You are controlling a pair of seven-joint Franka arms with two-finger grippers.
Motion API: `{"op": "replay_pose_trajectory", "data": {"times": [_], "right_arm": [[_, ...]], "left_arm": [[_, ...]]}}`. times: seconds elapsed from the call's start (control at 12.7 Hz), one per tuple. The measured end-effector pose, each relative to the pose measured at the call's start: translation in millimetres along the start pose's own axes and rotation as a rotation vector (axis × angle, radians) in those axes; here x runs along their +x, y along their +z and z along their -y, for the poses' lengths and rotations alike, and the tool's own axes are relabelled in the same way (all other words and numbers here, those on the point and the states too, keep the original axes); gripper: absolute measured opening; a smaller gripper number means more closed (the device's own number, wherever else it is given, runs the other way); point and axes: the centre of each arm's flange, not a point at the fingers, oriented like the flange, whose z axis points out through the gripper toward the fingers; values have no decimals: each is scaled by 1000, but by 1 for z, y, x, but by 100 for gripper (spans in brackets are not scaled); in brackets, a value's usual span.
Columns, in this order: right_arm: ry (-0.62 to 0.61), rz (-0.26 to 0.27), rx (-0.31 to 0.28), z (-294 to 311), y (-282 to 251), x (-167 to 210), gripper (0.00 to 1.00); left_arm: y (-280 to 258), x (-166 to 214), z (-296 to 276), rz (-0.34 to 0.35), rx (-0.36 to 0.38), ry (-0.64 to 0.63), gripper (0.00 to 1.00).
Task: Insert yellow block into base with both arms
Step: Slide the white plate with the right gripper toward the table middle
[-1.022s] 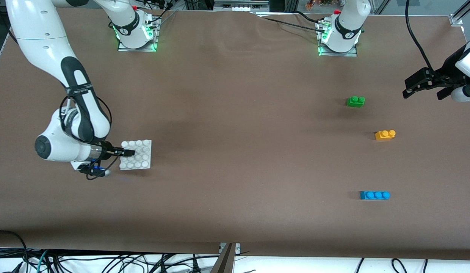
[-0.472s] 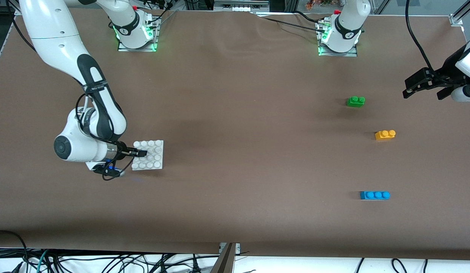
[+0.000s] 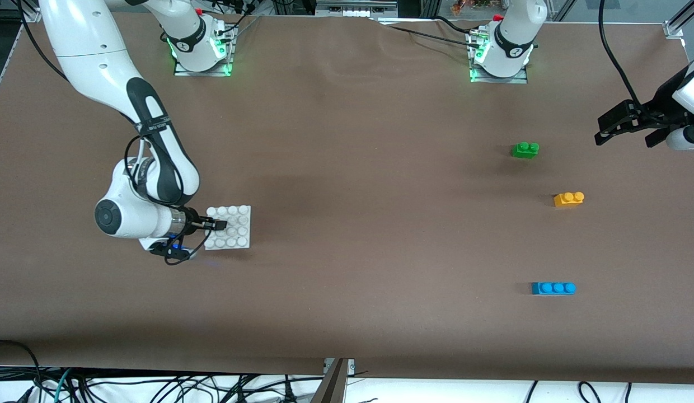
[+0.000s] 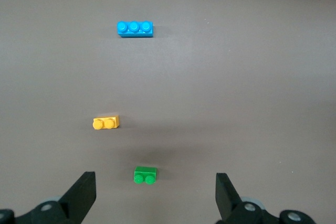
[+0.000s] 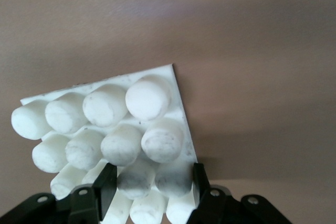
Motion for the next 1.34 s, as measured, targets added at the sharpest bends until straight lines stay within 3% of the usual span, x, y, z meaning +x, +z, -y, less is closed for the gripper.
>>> {"op": "replay_pose_trajectory", "data": {"times": [1.34], "right_arm": [[-17,15,-32,90,25,-32,63]], "left_arm": [[1,0,0,1,0,0,100]]}}
